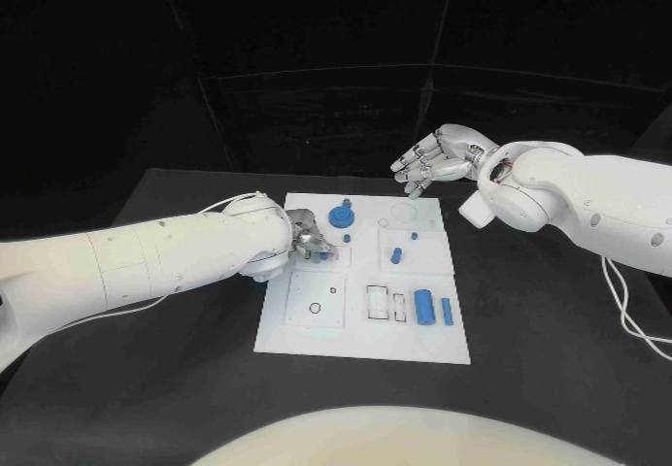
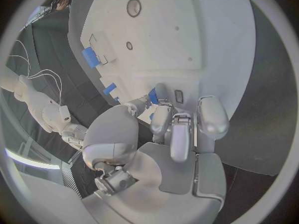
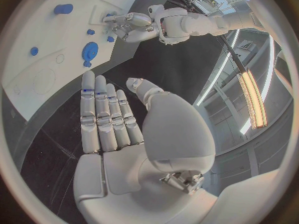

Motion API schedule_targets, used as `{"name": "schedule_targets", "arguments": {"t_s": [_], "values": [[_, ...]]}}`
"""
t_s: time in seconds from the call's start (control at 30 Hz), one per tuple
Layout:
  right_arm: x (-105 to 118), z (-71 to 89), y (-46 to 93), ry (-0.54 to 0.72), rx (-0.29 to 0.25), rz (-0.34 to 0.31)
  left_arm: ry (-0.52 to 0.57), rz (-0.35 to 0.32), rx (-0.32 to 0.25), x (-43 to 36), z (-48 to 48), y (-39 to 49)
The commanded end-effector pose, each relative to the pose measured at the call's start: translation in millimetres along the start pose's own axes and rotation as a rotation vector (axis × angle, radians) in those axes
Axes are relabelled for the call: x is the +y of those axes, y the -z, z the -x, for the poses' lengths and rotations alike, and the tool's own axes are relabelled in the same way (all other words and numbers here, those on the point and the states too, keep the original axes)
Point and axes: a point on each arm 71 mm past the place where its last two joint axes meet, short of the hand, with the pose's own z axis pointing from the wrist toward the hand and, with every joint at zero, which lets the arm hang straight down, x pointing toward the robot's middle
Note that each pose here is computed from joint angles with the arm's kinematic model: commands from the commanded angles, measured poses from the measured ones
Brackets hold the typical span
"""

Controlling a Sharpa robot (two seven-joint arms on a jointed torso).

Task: Assemble the parts on the task board

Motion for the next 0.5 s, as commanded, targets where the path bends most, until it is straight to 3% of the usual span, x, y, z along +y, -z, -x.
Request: {"name": "schedule_targets", "arguments": {"t_s": [0.03, 0.23, 0.5], "values": [[1, 0.5, -0.1, -0.004, 0.008, 0.005, 0.007, 0.000, 0.023, 1.9, -1.5, 1.6], [1, -0.4, -0.4, -0.004, 0.022, 0.007, 0.029, -0.009, -0.001, 0.8, 6.7, 5.9], [0, -0.6, -1.4, -0.004, 0.026, 0.008, 0.078, -0.041, -0.052, -7.3, 28.0, 12.6]]}}
